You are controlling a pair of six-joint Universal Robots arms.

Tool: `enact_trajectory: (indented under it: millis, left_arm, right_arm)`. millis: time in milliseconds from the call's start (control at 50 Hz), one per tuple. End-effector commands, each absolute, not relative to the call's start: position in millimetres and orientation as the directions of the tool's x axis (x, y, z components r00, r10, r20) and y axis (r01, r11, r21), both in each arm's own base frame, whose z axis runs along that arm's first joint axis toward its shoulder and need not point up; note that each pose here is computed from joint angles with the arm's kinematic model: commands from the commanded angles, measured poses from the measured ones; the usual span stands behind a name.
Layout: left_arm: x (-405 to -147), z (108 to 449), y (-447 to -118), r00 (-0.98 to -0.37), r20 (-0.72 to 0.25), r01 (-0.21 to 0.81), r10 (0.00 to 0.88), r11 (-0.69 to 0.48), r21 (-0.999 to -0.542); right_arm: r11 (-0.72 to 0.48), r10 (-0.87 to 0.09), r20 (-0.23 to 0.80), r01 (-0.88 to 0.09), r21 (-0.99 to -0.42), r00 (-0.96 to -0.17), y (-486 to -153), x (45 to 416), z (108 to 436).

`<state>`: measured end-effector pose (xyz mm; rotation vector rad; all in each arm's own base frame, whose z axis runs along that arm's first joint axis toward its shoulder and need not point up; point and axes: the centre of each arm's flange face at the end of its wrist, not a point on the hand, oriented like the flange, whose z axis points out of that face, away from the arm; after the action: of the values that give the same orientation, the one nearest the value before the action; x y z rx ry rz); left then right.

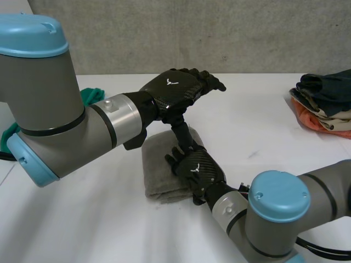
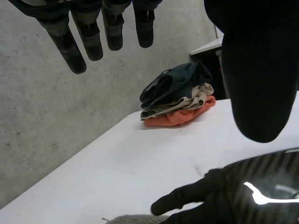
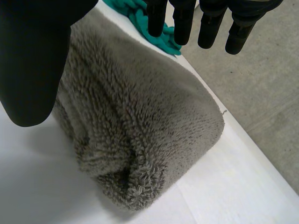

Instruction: Fold the laundry.

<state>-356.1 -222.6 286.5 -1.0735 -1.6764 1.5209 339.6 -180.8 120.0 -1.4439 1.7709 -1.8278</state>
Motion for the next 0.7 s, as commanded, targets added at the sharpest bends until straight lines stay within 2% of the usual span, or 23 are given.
enact_trajectory:
  millis: [20, 380, 480, 580, 600, 700]
  left_arm:
    - [-357, 282, -223, -0.480, -0.071, 0.162, 0.874, 0.009, -0.987]
    - [-357, 279, -223, -0.487, -0.061, 0.164, 0.871, 0.022, -0.986]
    - [-355, 281, -225, -0.492, -0.066, 0.161, 0.868, 0.017, -0.987]
    - [-354, 289, -226, -0.496, -0.078, 0.146, 0.865, -0.005, -0.989]
    - [-354, 290, -227, -0.498, -0.080, 0.144, 0.863, -0.009, -0.990]
    - [-349, 310, -232, -0.523, -0.118, 0.097, 0.844, -0.079, -0.992]
  right_arm:
    - [-0.293, -0.700, 0.523, -0.473, -0.831, -0.487, -198, 350, 105]
    - [-0.335, -0.681, 0.532, -0.432, -0.838, -0.504, -225, 372, 100]
    - [-0.360, -0.659, 0.534, -0.400, -0.843, -0.530, -234, 378, 113]
    - [-0.424, -0.570, 0.543, -0.345, -0.838, -0.617, -268, 376, 156]
    - [-0.441, -0.530, 0.533, -0.322, -0.837, -0.660, -285, 369, 176]
    - [-0.502, -0.416, 0.484, -0.249, -0.828, -0.770, -333, 343, 233]
